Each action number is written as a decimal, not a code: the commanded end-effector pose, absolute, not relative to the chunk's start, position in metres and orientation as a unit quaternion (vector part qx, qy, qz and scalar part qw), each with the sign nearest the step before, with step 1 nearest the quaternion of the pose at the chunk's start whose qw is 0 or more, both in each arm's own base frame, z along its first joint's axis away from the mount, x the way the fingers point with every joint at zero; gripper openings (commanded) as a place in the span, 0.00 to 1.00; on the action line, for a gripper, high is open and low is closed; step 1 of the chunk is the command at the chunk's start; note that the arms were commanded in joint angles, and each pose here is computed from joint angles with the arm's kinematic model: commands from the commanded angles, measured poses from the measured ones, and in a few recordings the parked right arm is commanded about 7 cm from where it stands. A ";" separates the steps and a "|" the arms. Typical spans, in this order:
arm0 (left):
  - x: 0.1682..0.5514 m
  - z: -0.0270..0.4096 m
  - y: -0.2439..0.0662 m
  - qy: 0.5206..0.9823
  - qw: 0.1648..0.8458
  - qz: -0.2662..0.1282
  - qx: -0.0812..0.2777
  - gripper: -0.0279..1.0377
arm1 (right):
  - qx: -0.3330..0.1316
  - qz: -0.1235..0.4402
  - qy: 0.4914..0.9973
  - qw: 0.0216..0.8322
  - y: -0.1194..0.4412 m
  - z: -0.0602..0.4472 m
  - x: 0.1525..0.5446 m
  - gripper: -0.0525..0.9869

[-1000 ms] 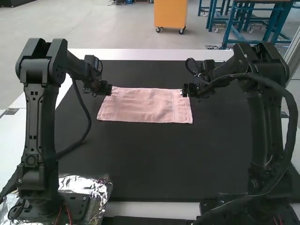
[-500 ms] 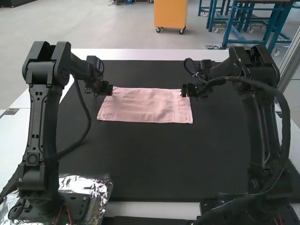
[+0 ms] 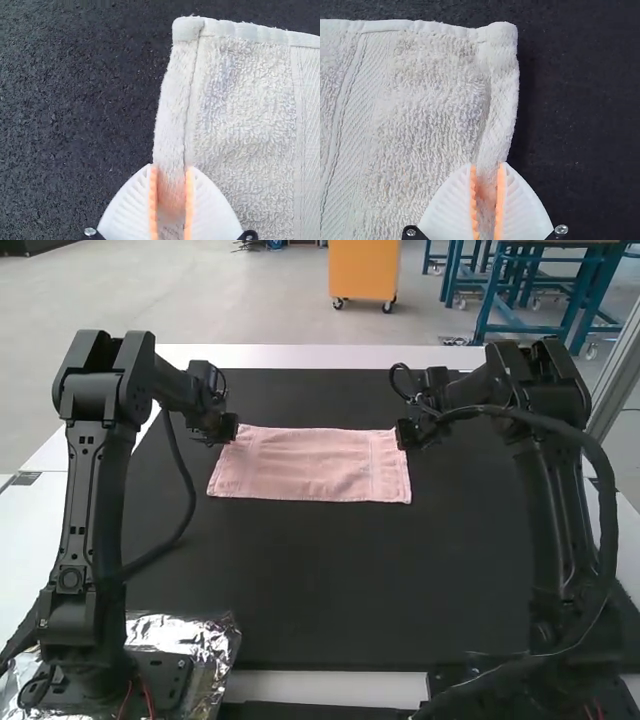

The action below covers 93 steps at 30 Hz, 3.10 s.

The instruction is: Fold the towel.

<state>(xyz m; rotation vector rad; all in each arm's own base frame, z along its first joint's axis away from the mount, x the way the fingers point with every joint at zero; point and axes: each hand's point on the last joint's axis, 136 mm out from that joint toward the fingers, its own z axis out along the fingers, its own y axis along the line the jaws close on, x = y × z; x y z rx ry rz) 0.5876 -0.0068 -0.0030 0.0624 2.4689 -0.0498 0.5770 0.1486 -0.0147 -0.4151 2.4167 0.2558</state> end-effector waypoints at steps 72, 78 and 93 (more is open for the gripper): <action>0.457 0.079 0.017 0.926 0.373 -0.052 0.031 0.80 | -0.129 0.185 0.931 0.286 0.116 0.049 0.447 0.84; 0.467 0.101 0.022 0.915 0.399 -0.054 0.023 0.86 | -0.139 0.183 0.933 0.276 0.127 0.042 0.441 0.84; 0.468 0.107 0.024 0.910 0.412 -0.055 0.014 0.86 | -0.159 0.180 0.940 0.242 0.147 0.006 0.428 0.87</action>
